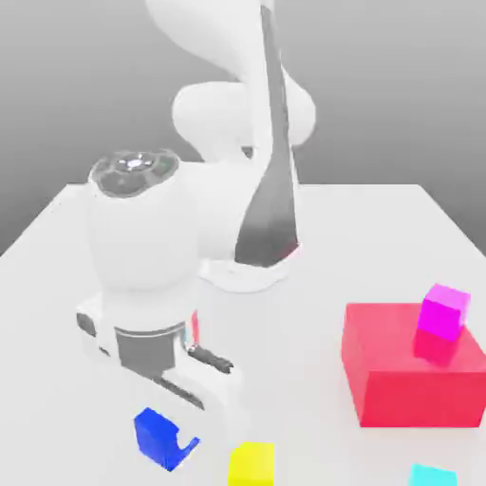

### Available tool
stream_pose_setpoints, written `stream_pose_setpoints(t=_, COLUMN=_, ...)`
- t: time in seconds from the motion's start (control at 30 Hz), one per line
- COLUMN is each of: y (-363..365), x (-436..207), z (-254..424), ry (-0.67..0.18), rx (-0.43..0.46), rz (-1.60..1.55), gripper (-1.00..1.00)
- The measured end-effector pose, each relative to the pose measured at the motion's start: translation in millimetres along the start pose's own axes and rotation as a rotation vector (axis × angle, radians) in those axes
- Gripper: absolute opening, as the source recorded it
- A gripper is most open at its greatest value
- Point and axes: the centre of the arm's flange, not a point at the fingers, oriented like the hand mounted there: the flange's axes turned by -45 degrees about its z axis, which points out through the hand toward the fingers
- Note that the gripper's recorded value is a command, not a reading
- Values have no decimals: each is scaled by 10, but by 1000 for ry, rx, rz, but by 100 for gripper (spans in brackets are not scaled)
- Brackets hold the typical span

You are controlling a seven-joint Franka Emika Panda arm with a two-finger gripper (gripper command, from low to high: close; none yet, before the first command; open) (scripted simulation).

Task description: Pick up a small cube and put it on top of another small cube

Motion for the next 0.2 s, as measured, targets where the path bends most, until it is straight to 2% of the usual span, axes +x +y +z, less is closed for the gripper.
stream_pose_setpoints(t=0.07, y=-124, x=-104, z=248, ry=1, rx=-3, rz=-44, gripper=-100)
stream_pose_setpoints(t=0.1, y=-144, x=-126, z=344, ry=1, rx=-3, rz=-51, gripper=100)
stream_pose_setpoints(t=0.2, y=-144, x=-126, z=344, ry=1, rx=-3, rz=-51, gripper=100)
